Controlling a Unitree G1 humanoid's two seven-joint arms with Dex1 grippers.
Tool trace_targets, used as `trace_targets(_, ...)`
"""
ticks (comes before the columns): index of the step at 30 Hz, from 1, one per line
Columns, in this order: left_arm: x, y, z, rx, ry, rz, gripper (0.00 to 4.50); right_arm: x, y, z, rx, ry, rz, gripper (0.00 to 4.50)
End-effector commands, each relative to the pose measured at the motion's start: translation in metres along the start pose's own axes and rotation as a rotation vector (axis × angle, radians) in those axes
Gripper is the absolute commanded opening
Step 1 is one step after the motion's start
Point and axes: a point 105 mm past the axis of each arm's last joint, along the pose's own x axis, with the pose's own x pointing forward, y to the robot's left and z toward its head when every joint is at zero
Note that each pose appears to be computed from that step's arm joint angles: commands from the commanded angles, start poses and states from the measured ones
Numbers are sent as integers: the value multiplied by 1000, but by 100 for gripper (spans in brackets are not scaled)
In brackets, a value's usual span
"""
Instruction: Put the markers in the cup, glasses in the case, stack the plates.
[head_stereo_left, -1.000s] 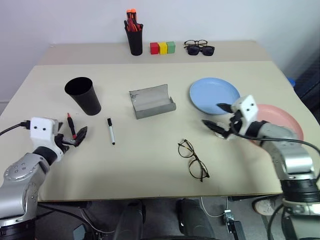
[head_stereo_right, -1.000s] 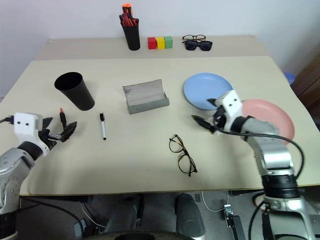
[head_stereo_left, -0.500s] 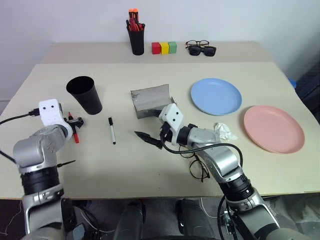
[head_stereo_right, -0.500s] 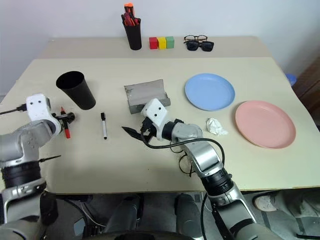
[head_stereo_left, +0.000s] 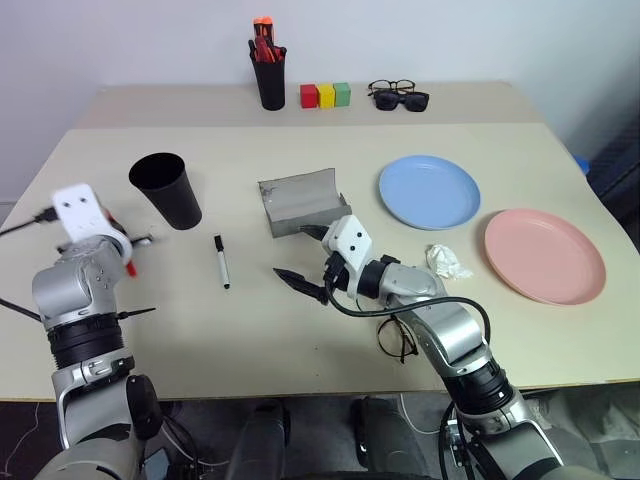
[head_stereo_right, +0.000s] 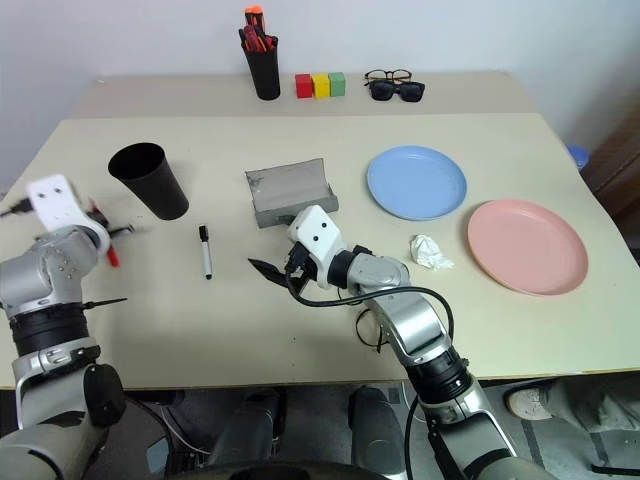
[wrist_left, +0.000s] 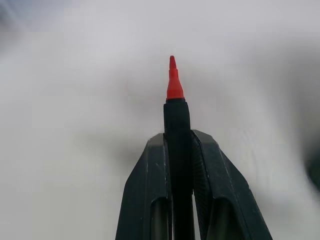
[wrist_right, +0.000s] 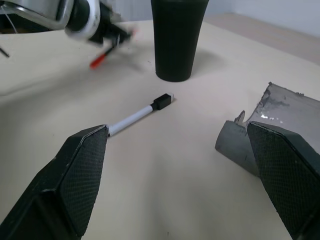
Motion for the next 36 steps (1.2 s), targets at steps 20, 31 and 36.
trace_targets(20,-19,-99,57,101,-548,-375,49,8,-30,43,1,-185,-178,450)
trace_targets(31,-62,-107,84,13,-650,-542,297,-1,-36,38,-24,-151,-183,450)
trace_targets(36,-110,-133,32,122,-331,-876,383,-14,-50,30,-44,-110,-214,450)
